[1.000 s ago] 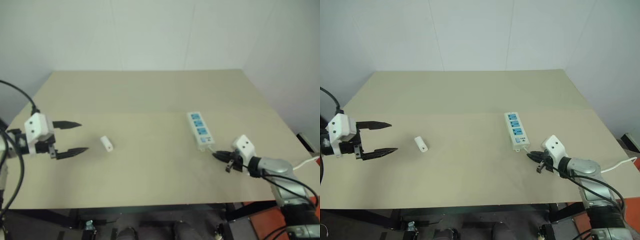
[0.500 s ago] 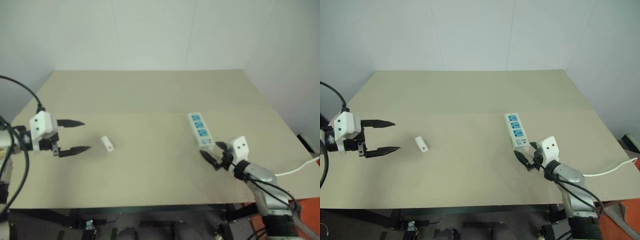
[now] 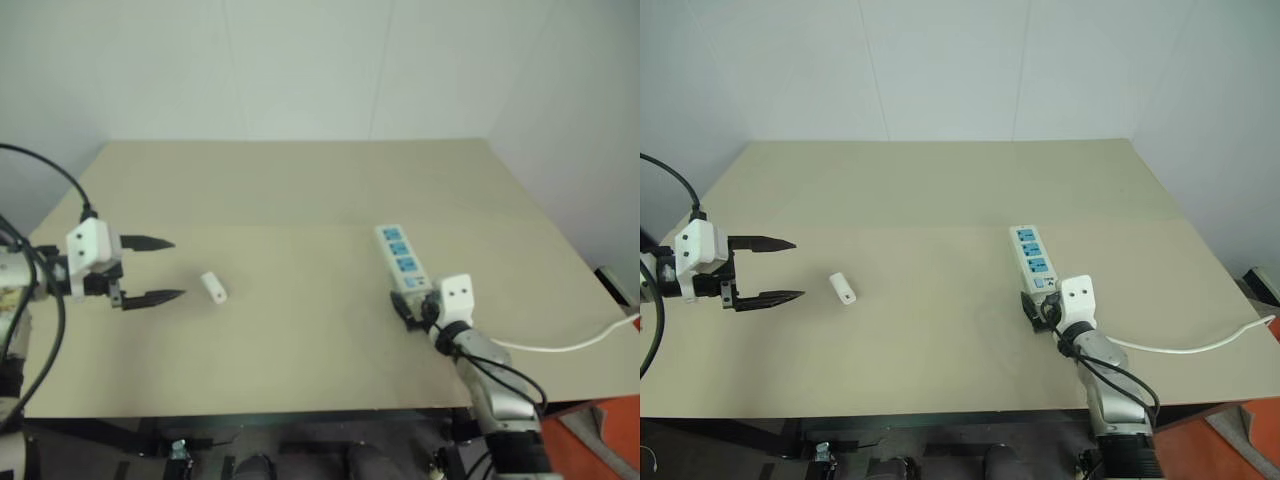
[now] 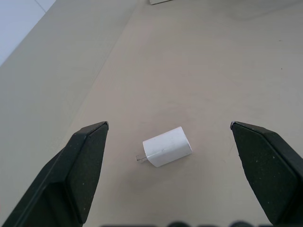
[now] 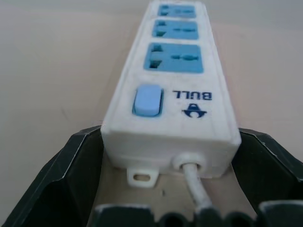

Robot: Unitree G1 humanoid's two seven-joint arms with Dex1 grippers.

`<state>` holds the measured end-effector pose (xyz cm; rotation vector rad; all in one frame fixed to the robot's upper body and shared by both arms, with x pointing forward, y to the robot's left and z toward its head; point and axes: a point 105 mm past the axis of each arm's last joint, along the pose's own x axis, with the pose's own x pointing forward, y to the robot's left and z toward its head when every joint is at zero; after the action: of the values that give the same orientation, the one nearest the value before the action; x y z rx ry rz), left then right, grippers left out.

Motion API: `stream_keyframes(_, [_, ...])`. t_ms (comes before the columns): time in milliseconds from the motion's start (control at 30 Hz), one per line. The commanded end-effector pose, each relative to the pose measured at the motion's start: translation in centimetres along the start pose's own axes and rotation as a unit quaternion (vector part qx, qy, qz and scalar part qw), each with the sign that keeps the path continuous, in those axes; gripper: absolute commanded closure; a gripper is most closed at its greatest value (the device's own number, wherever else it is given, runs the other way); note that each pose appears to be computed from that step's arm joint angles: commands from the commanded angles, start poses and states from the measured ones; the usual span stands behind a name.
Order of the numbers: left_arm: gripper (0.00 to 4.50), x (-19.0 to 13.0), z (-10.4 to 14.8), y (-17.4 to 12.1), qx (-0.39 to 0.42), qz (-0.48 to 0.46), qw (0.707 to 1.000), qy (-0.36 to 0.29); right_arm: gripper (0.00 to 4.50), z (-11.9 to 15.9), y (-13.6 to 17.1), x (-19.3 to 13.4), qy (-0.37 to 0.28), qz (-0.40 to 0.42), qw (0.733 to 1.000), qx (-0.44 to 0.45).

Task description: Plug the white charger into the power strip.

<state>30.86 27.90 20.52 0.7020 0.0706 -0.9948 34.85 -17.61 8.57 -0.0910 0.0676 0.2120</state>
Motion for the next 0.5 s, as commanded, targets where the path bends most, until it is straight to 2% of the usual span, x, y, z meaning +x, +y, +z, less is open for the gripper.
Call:
stream_keyframes(33, [0.00,-0.26,0.90,0.61,0.020,0.014,1.000,-0.010,0.02,1.40,-0.33,0.14,-0.036,-0.026,0.999,-0.002])
stream_keyframes(367, [0.00,-0.22,0.66,0.17,0.012,0.015,1.000,-0.012,0.02,0.71,0.13,0.35,-0.037,-0.031,0.999,0.020])
stream_keyframes(467, [0.00,-0.29,0.71,-0.02,0.011,0.012,1.000,-0.011,0.55,0.76,-0.25,0.58,-0.039,-0.038,0.998,0.035])
stream_keyframes(500, [0.00,-0.30,0.82,-0.01,0.013,0.012,1.000,-0.012,0.92,0.82,-0.27,0.62,-0.041,-0.035,0.998,0.039])
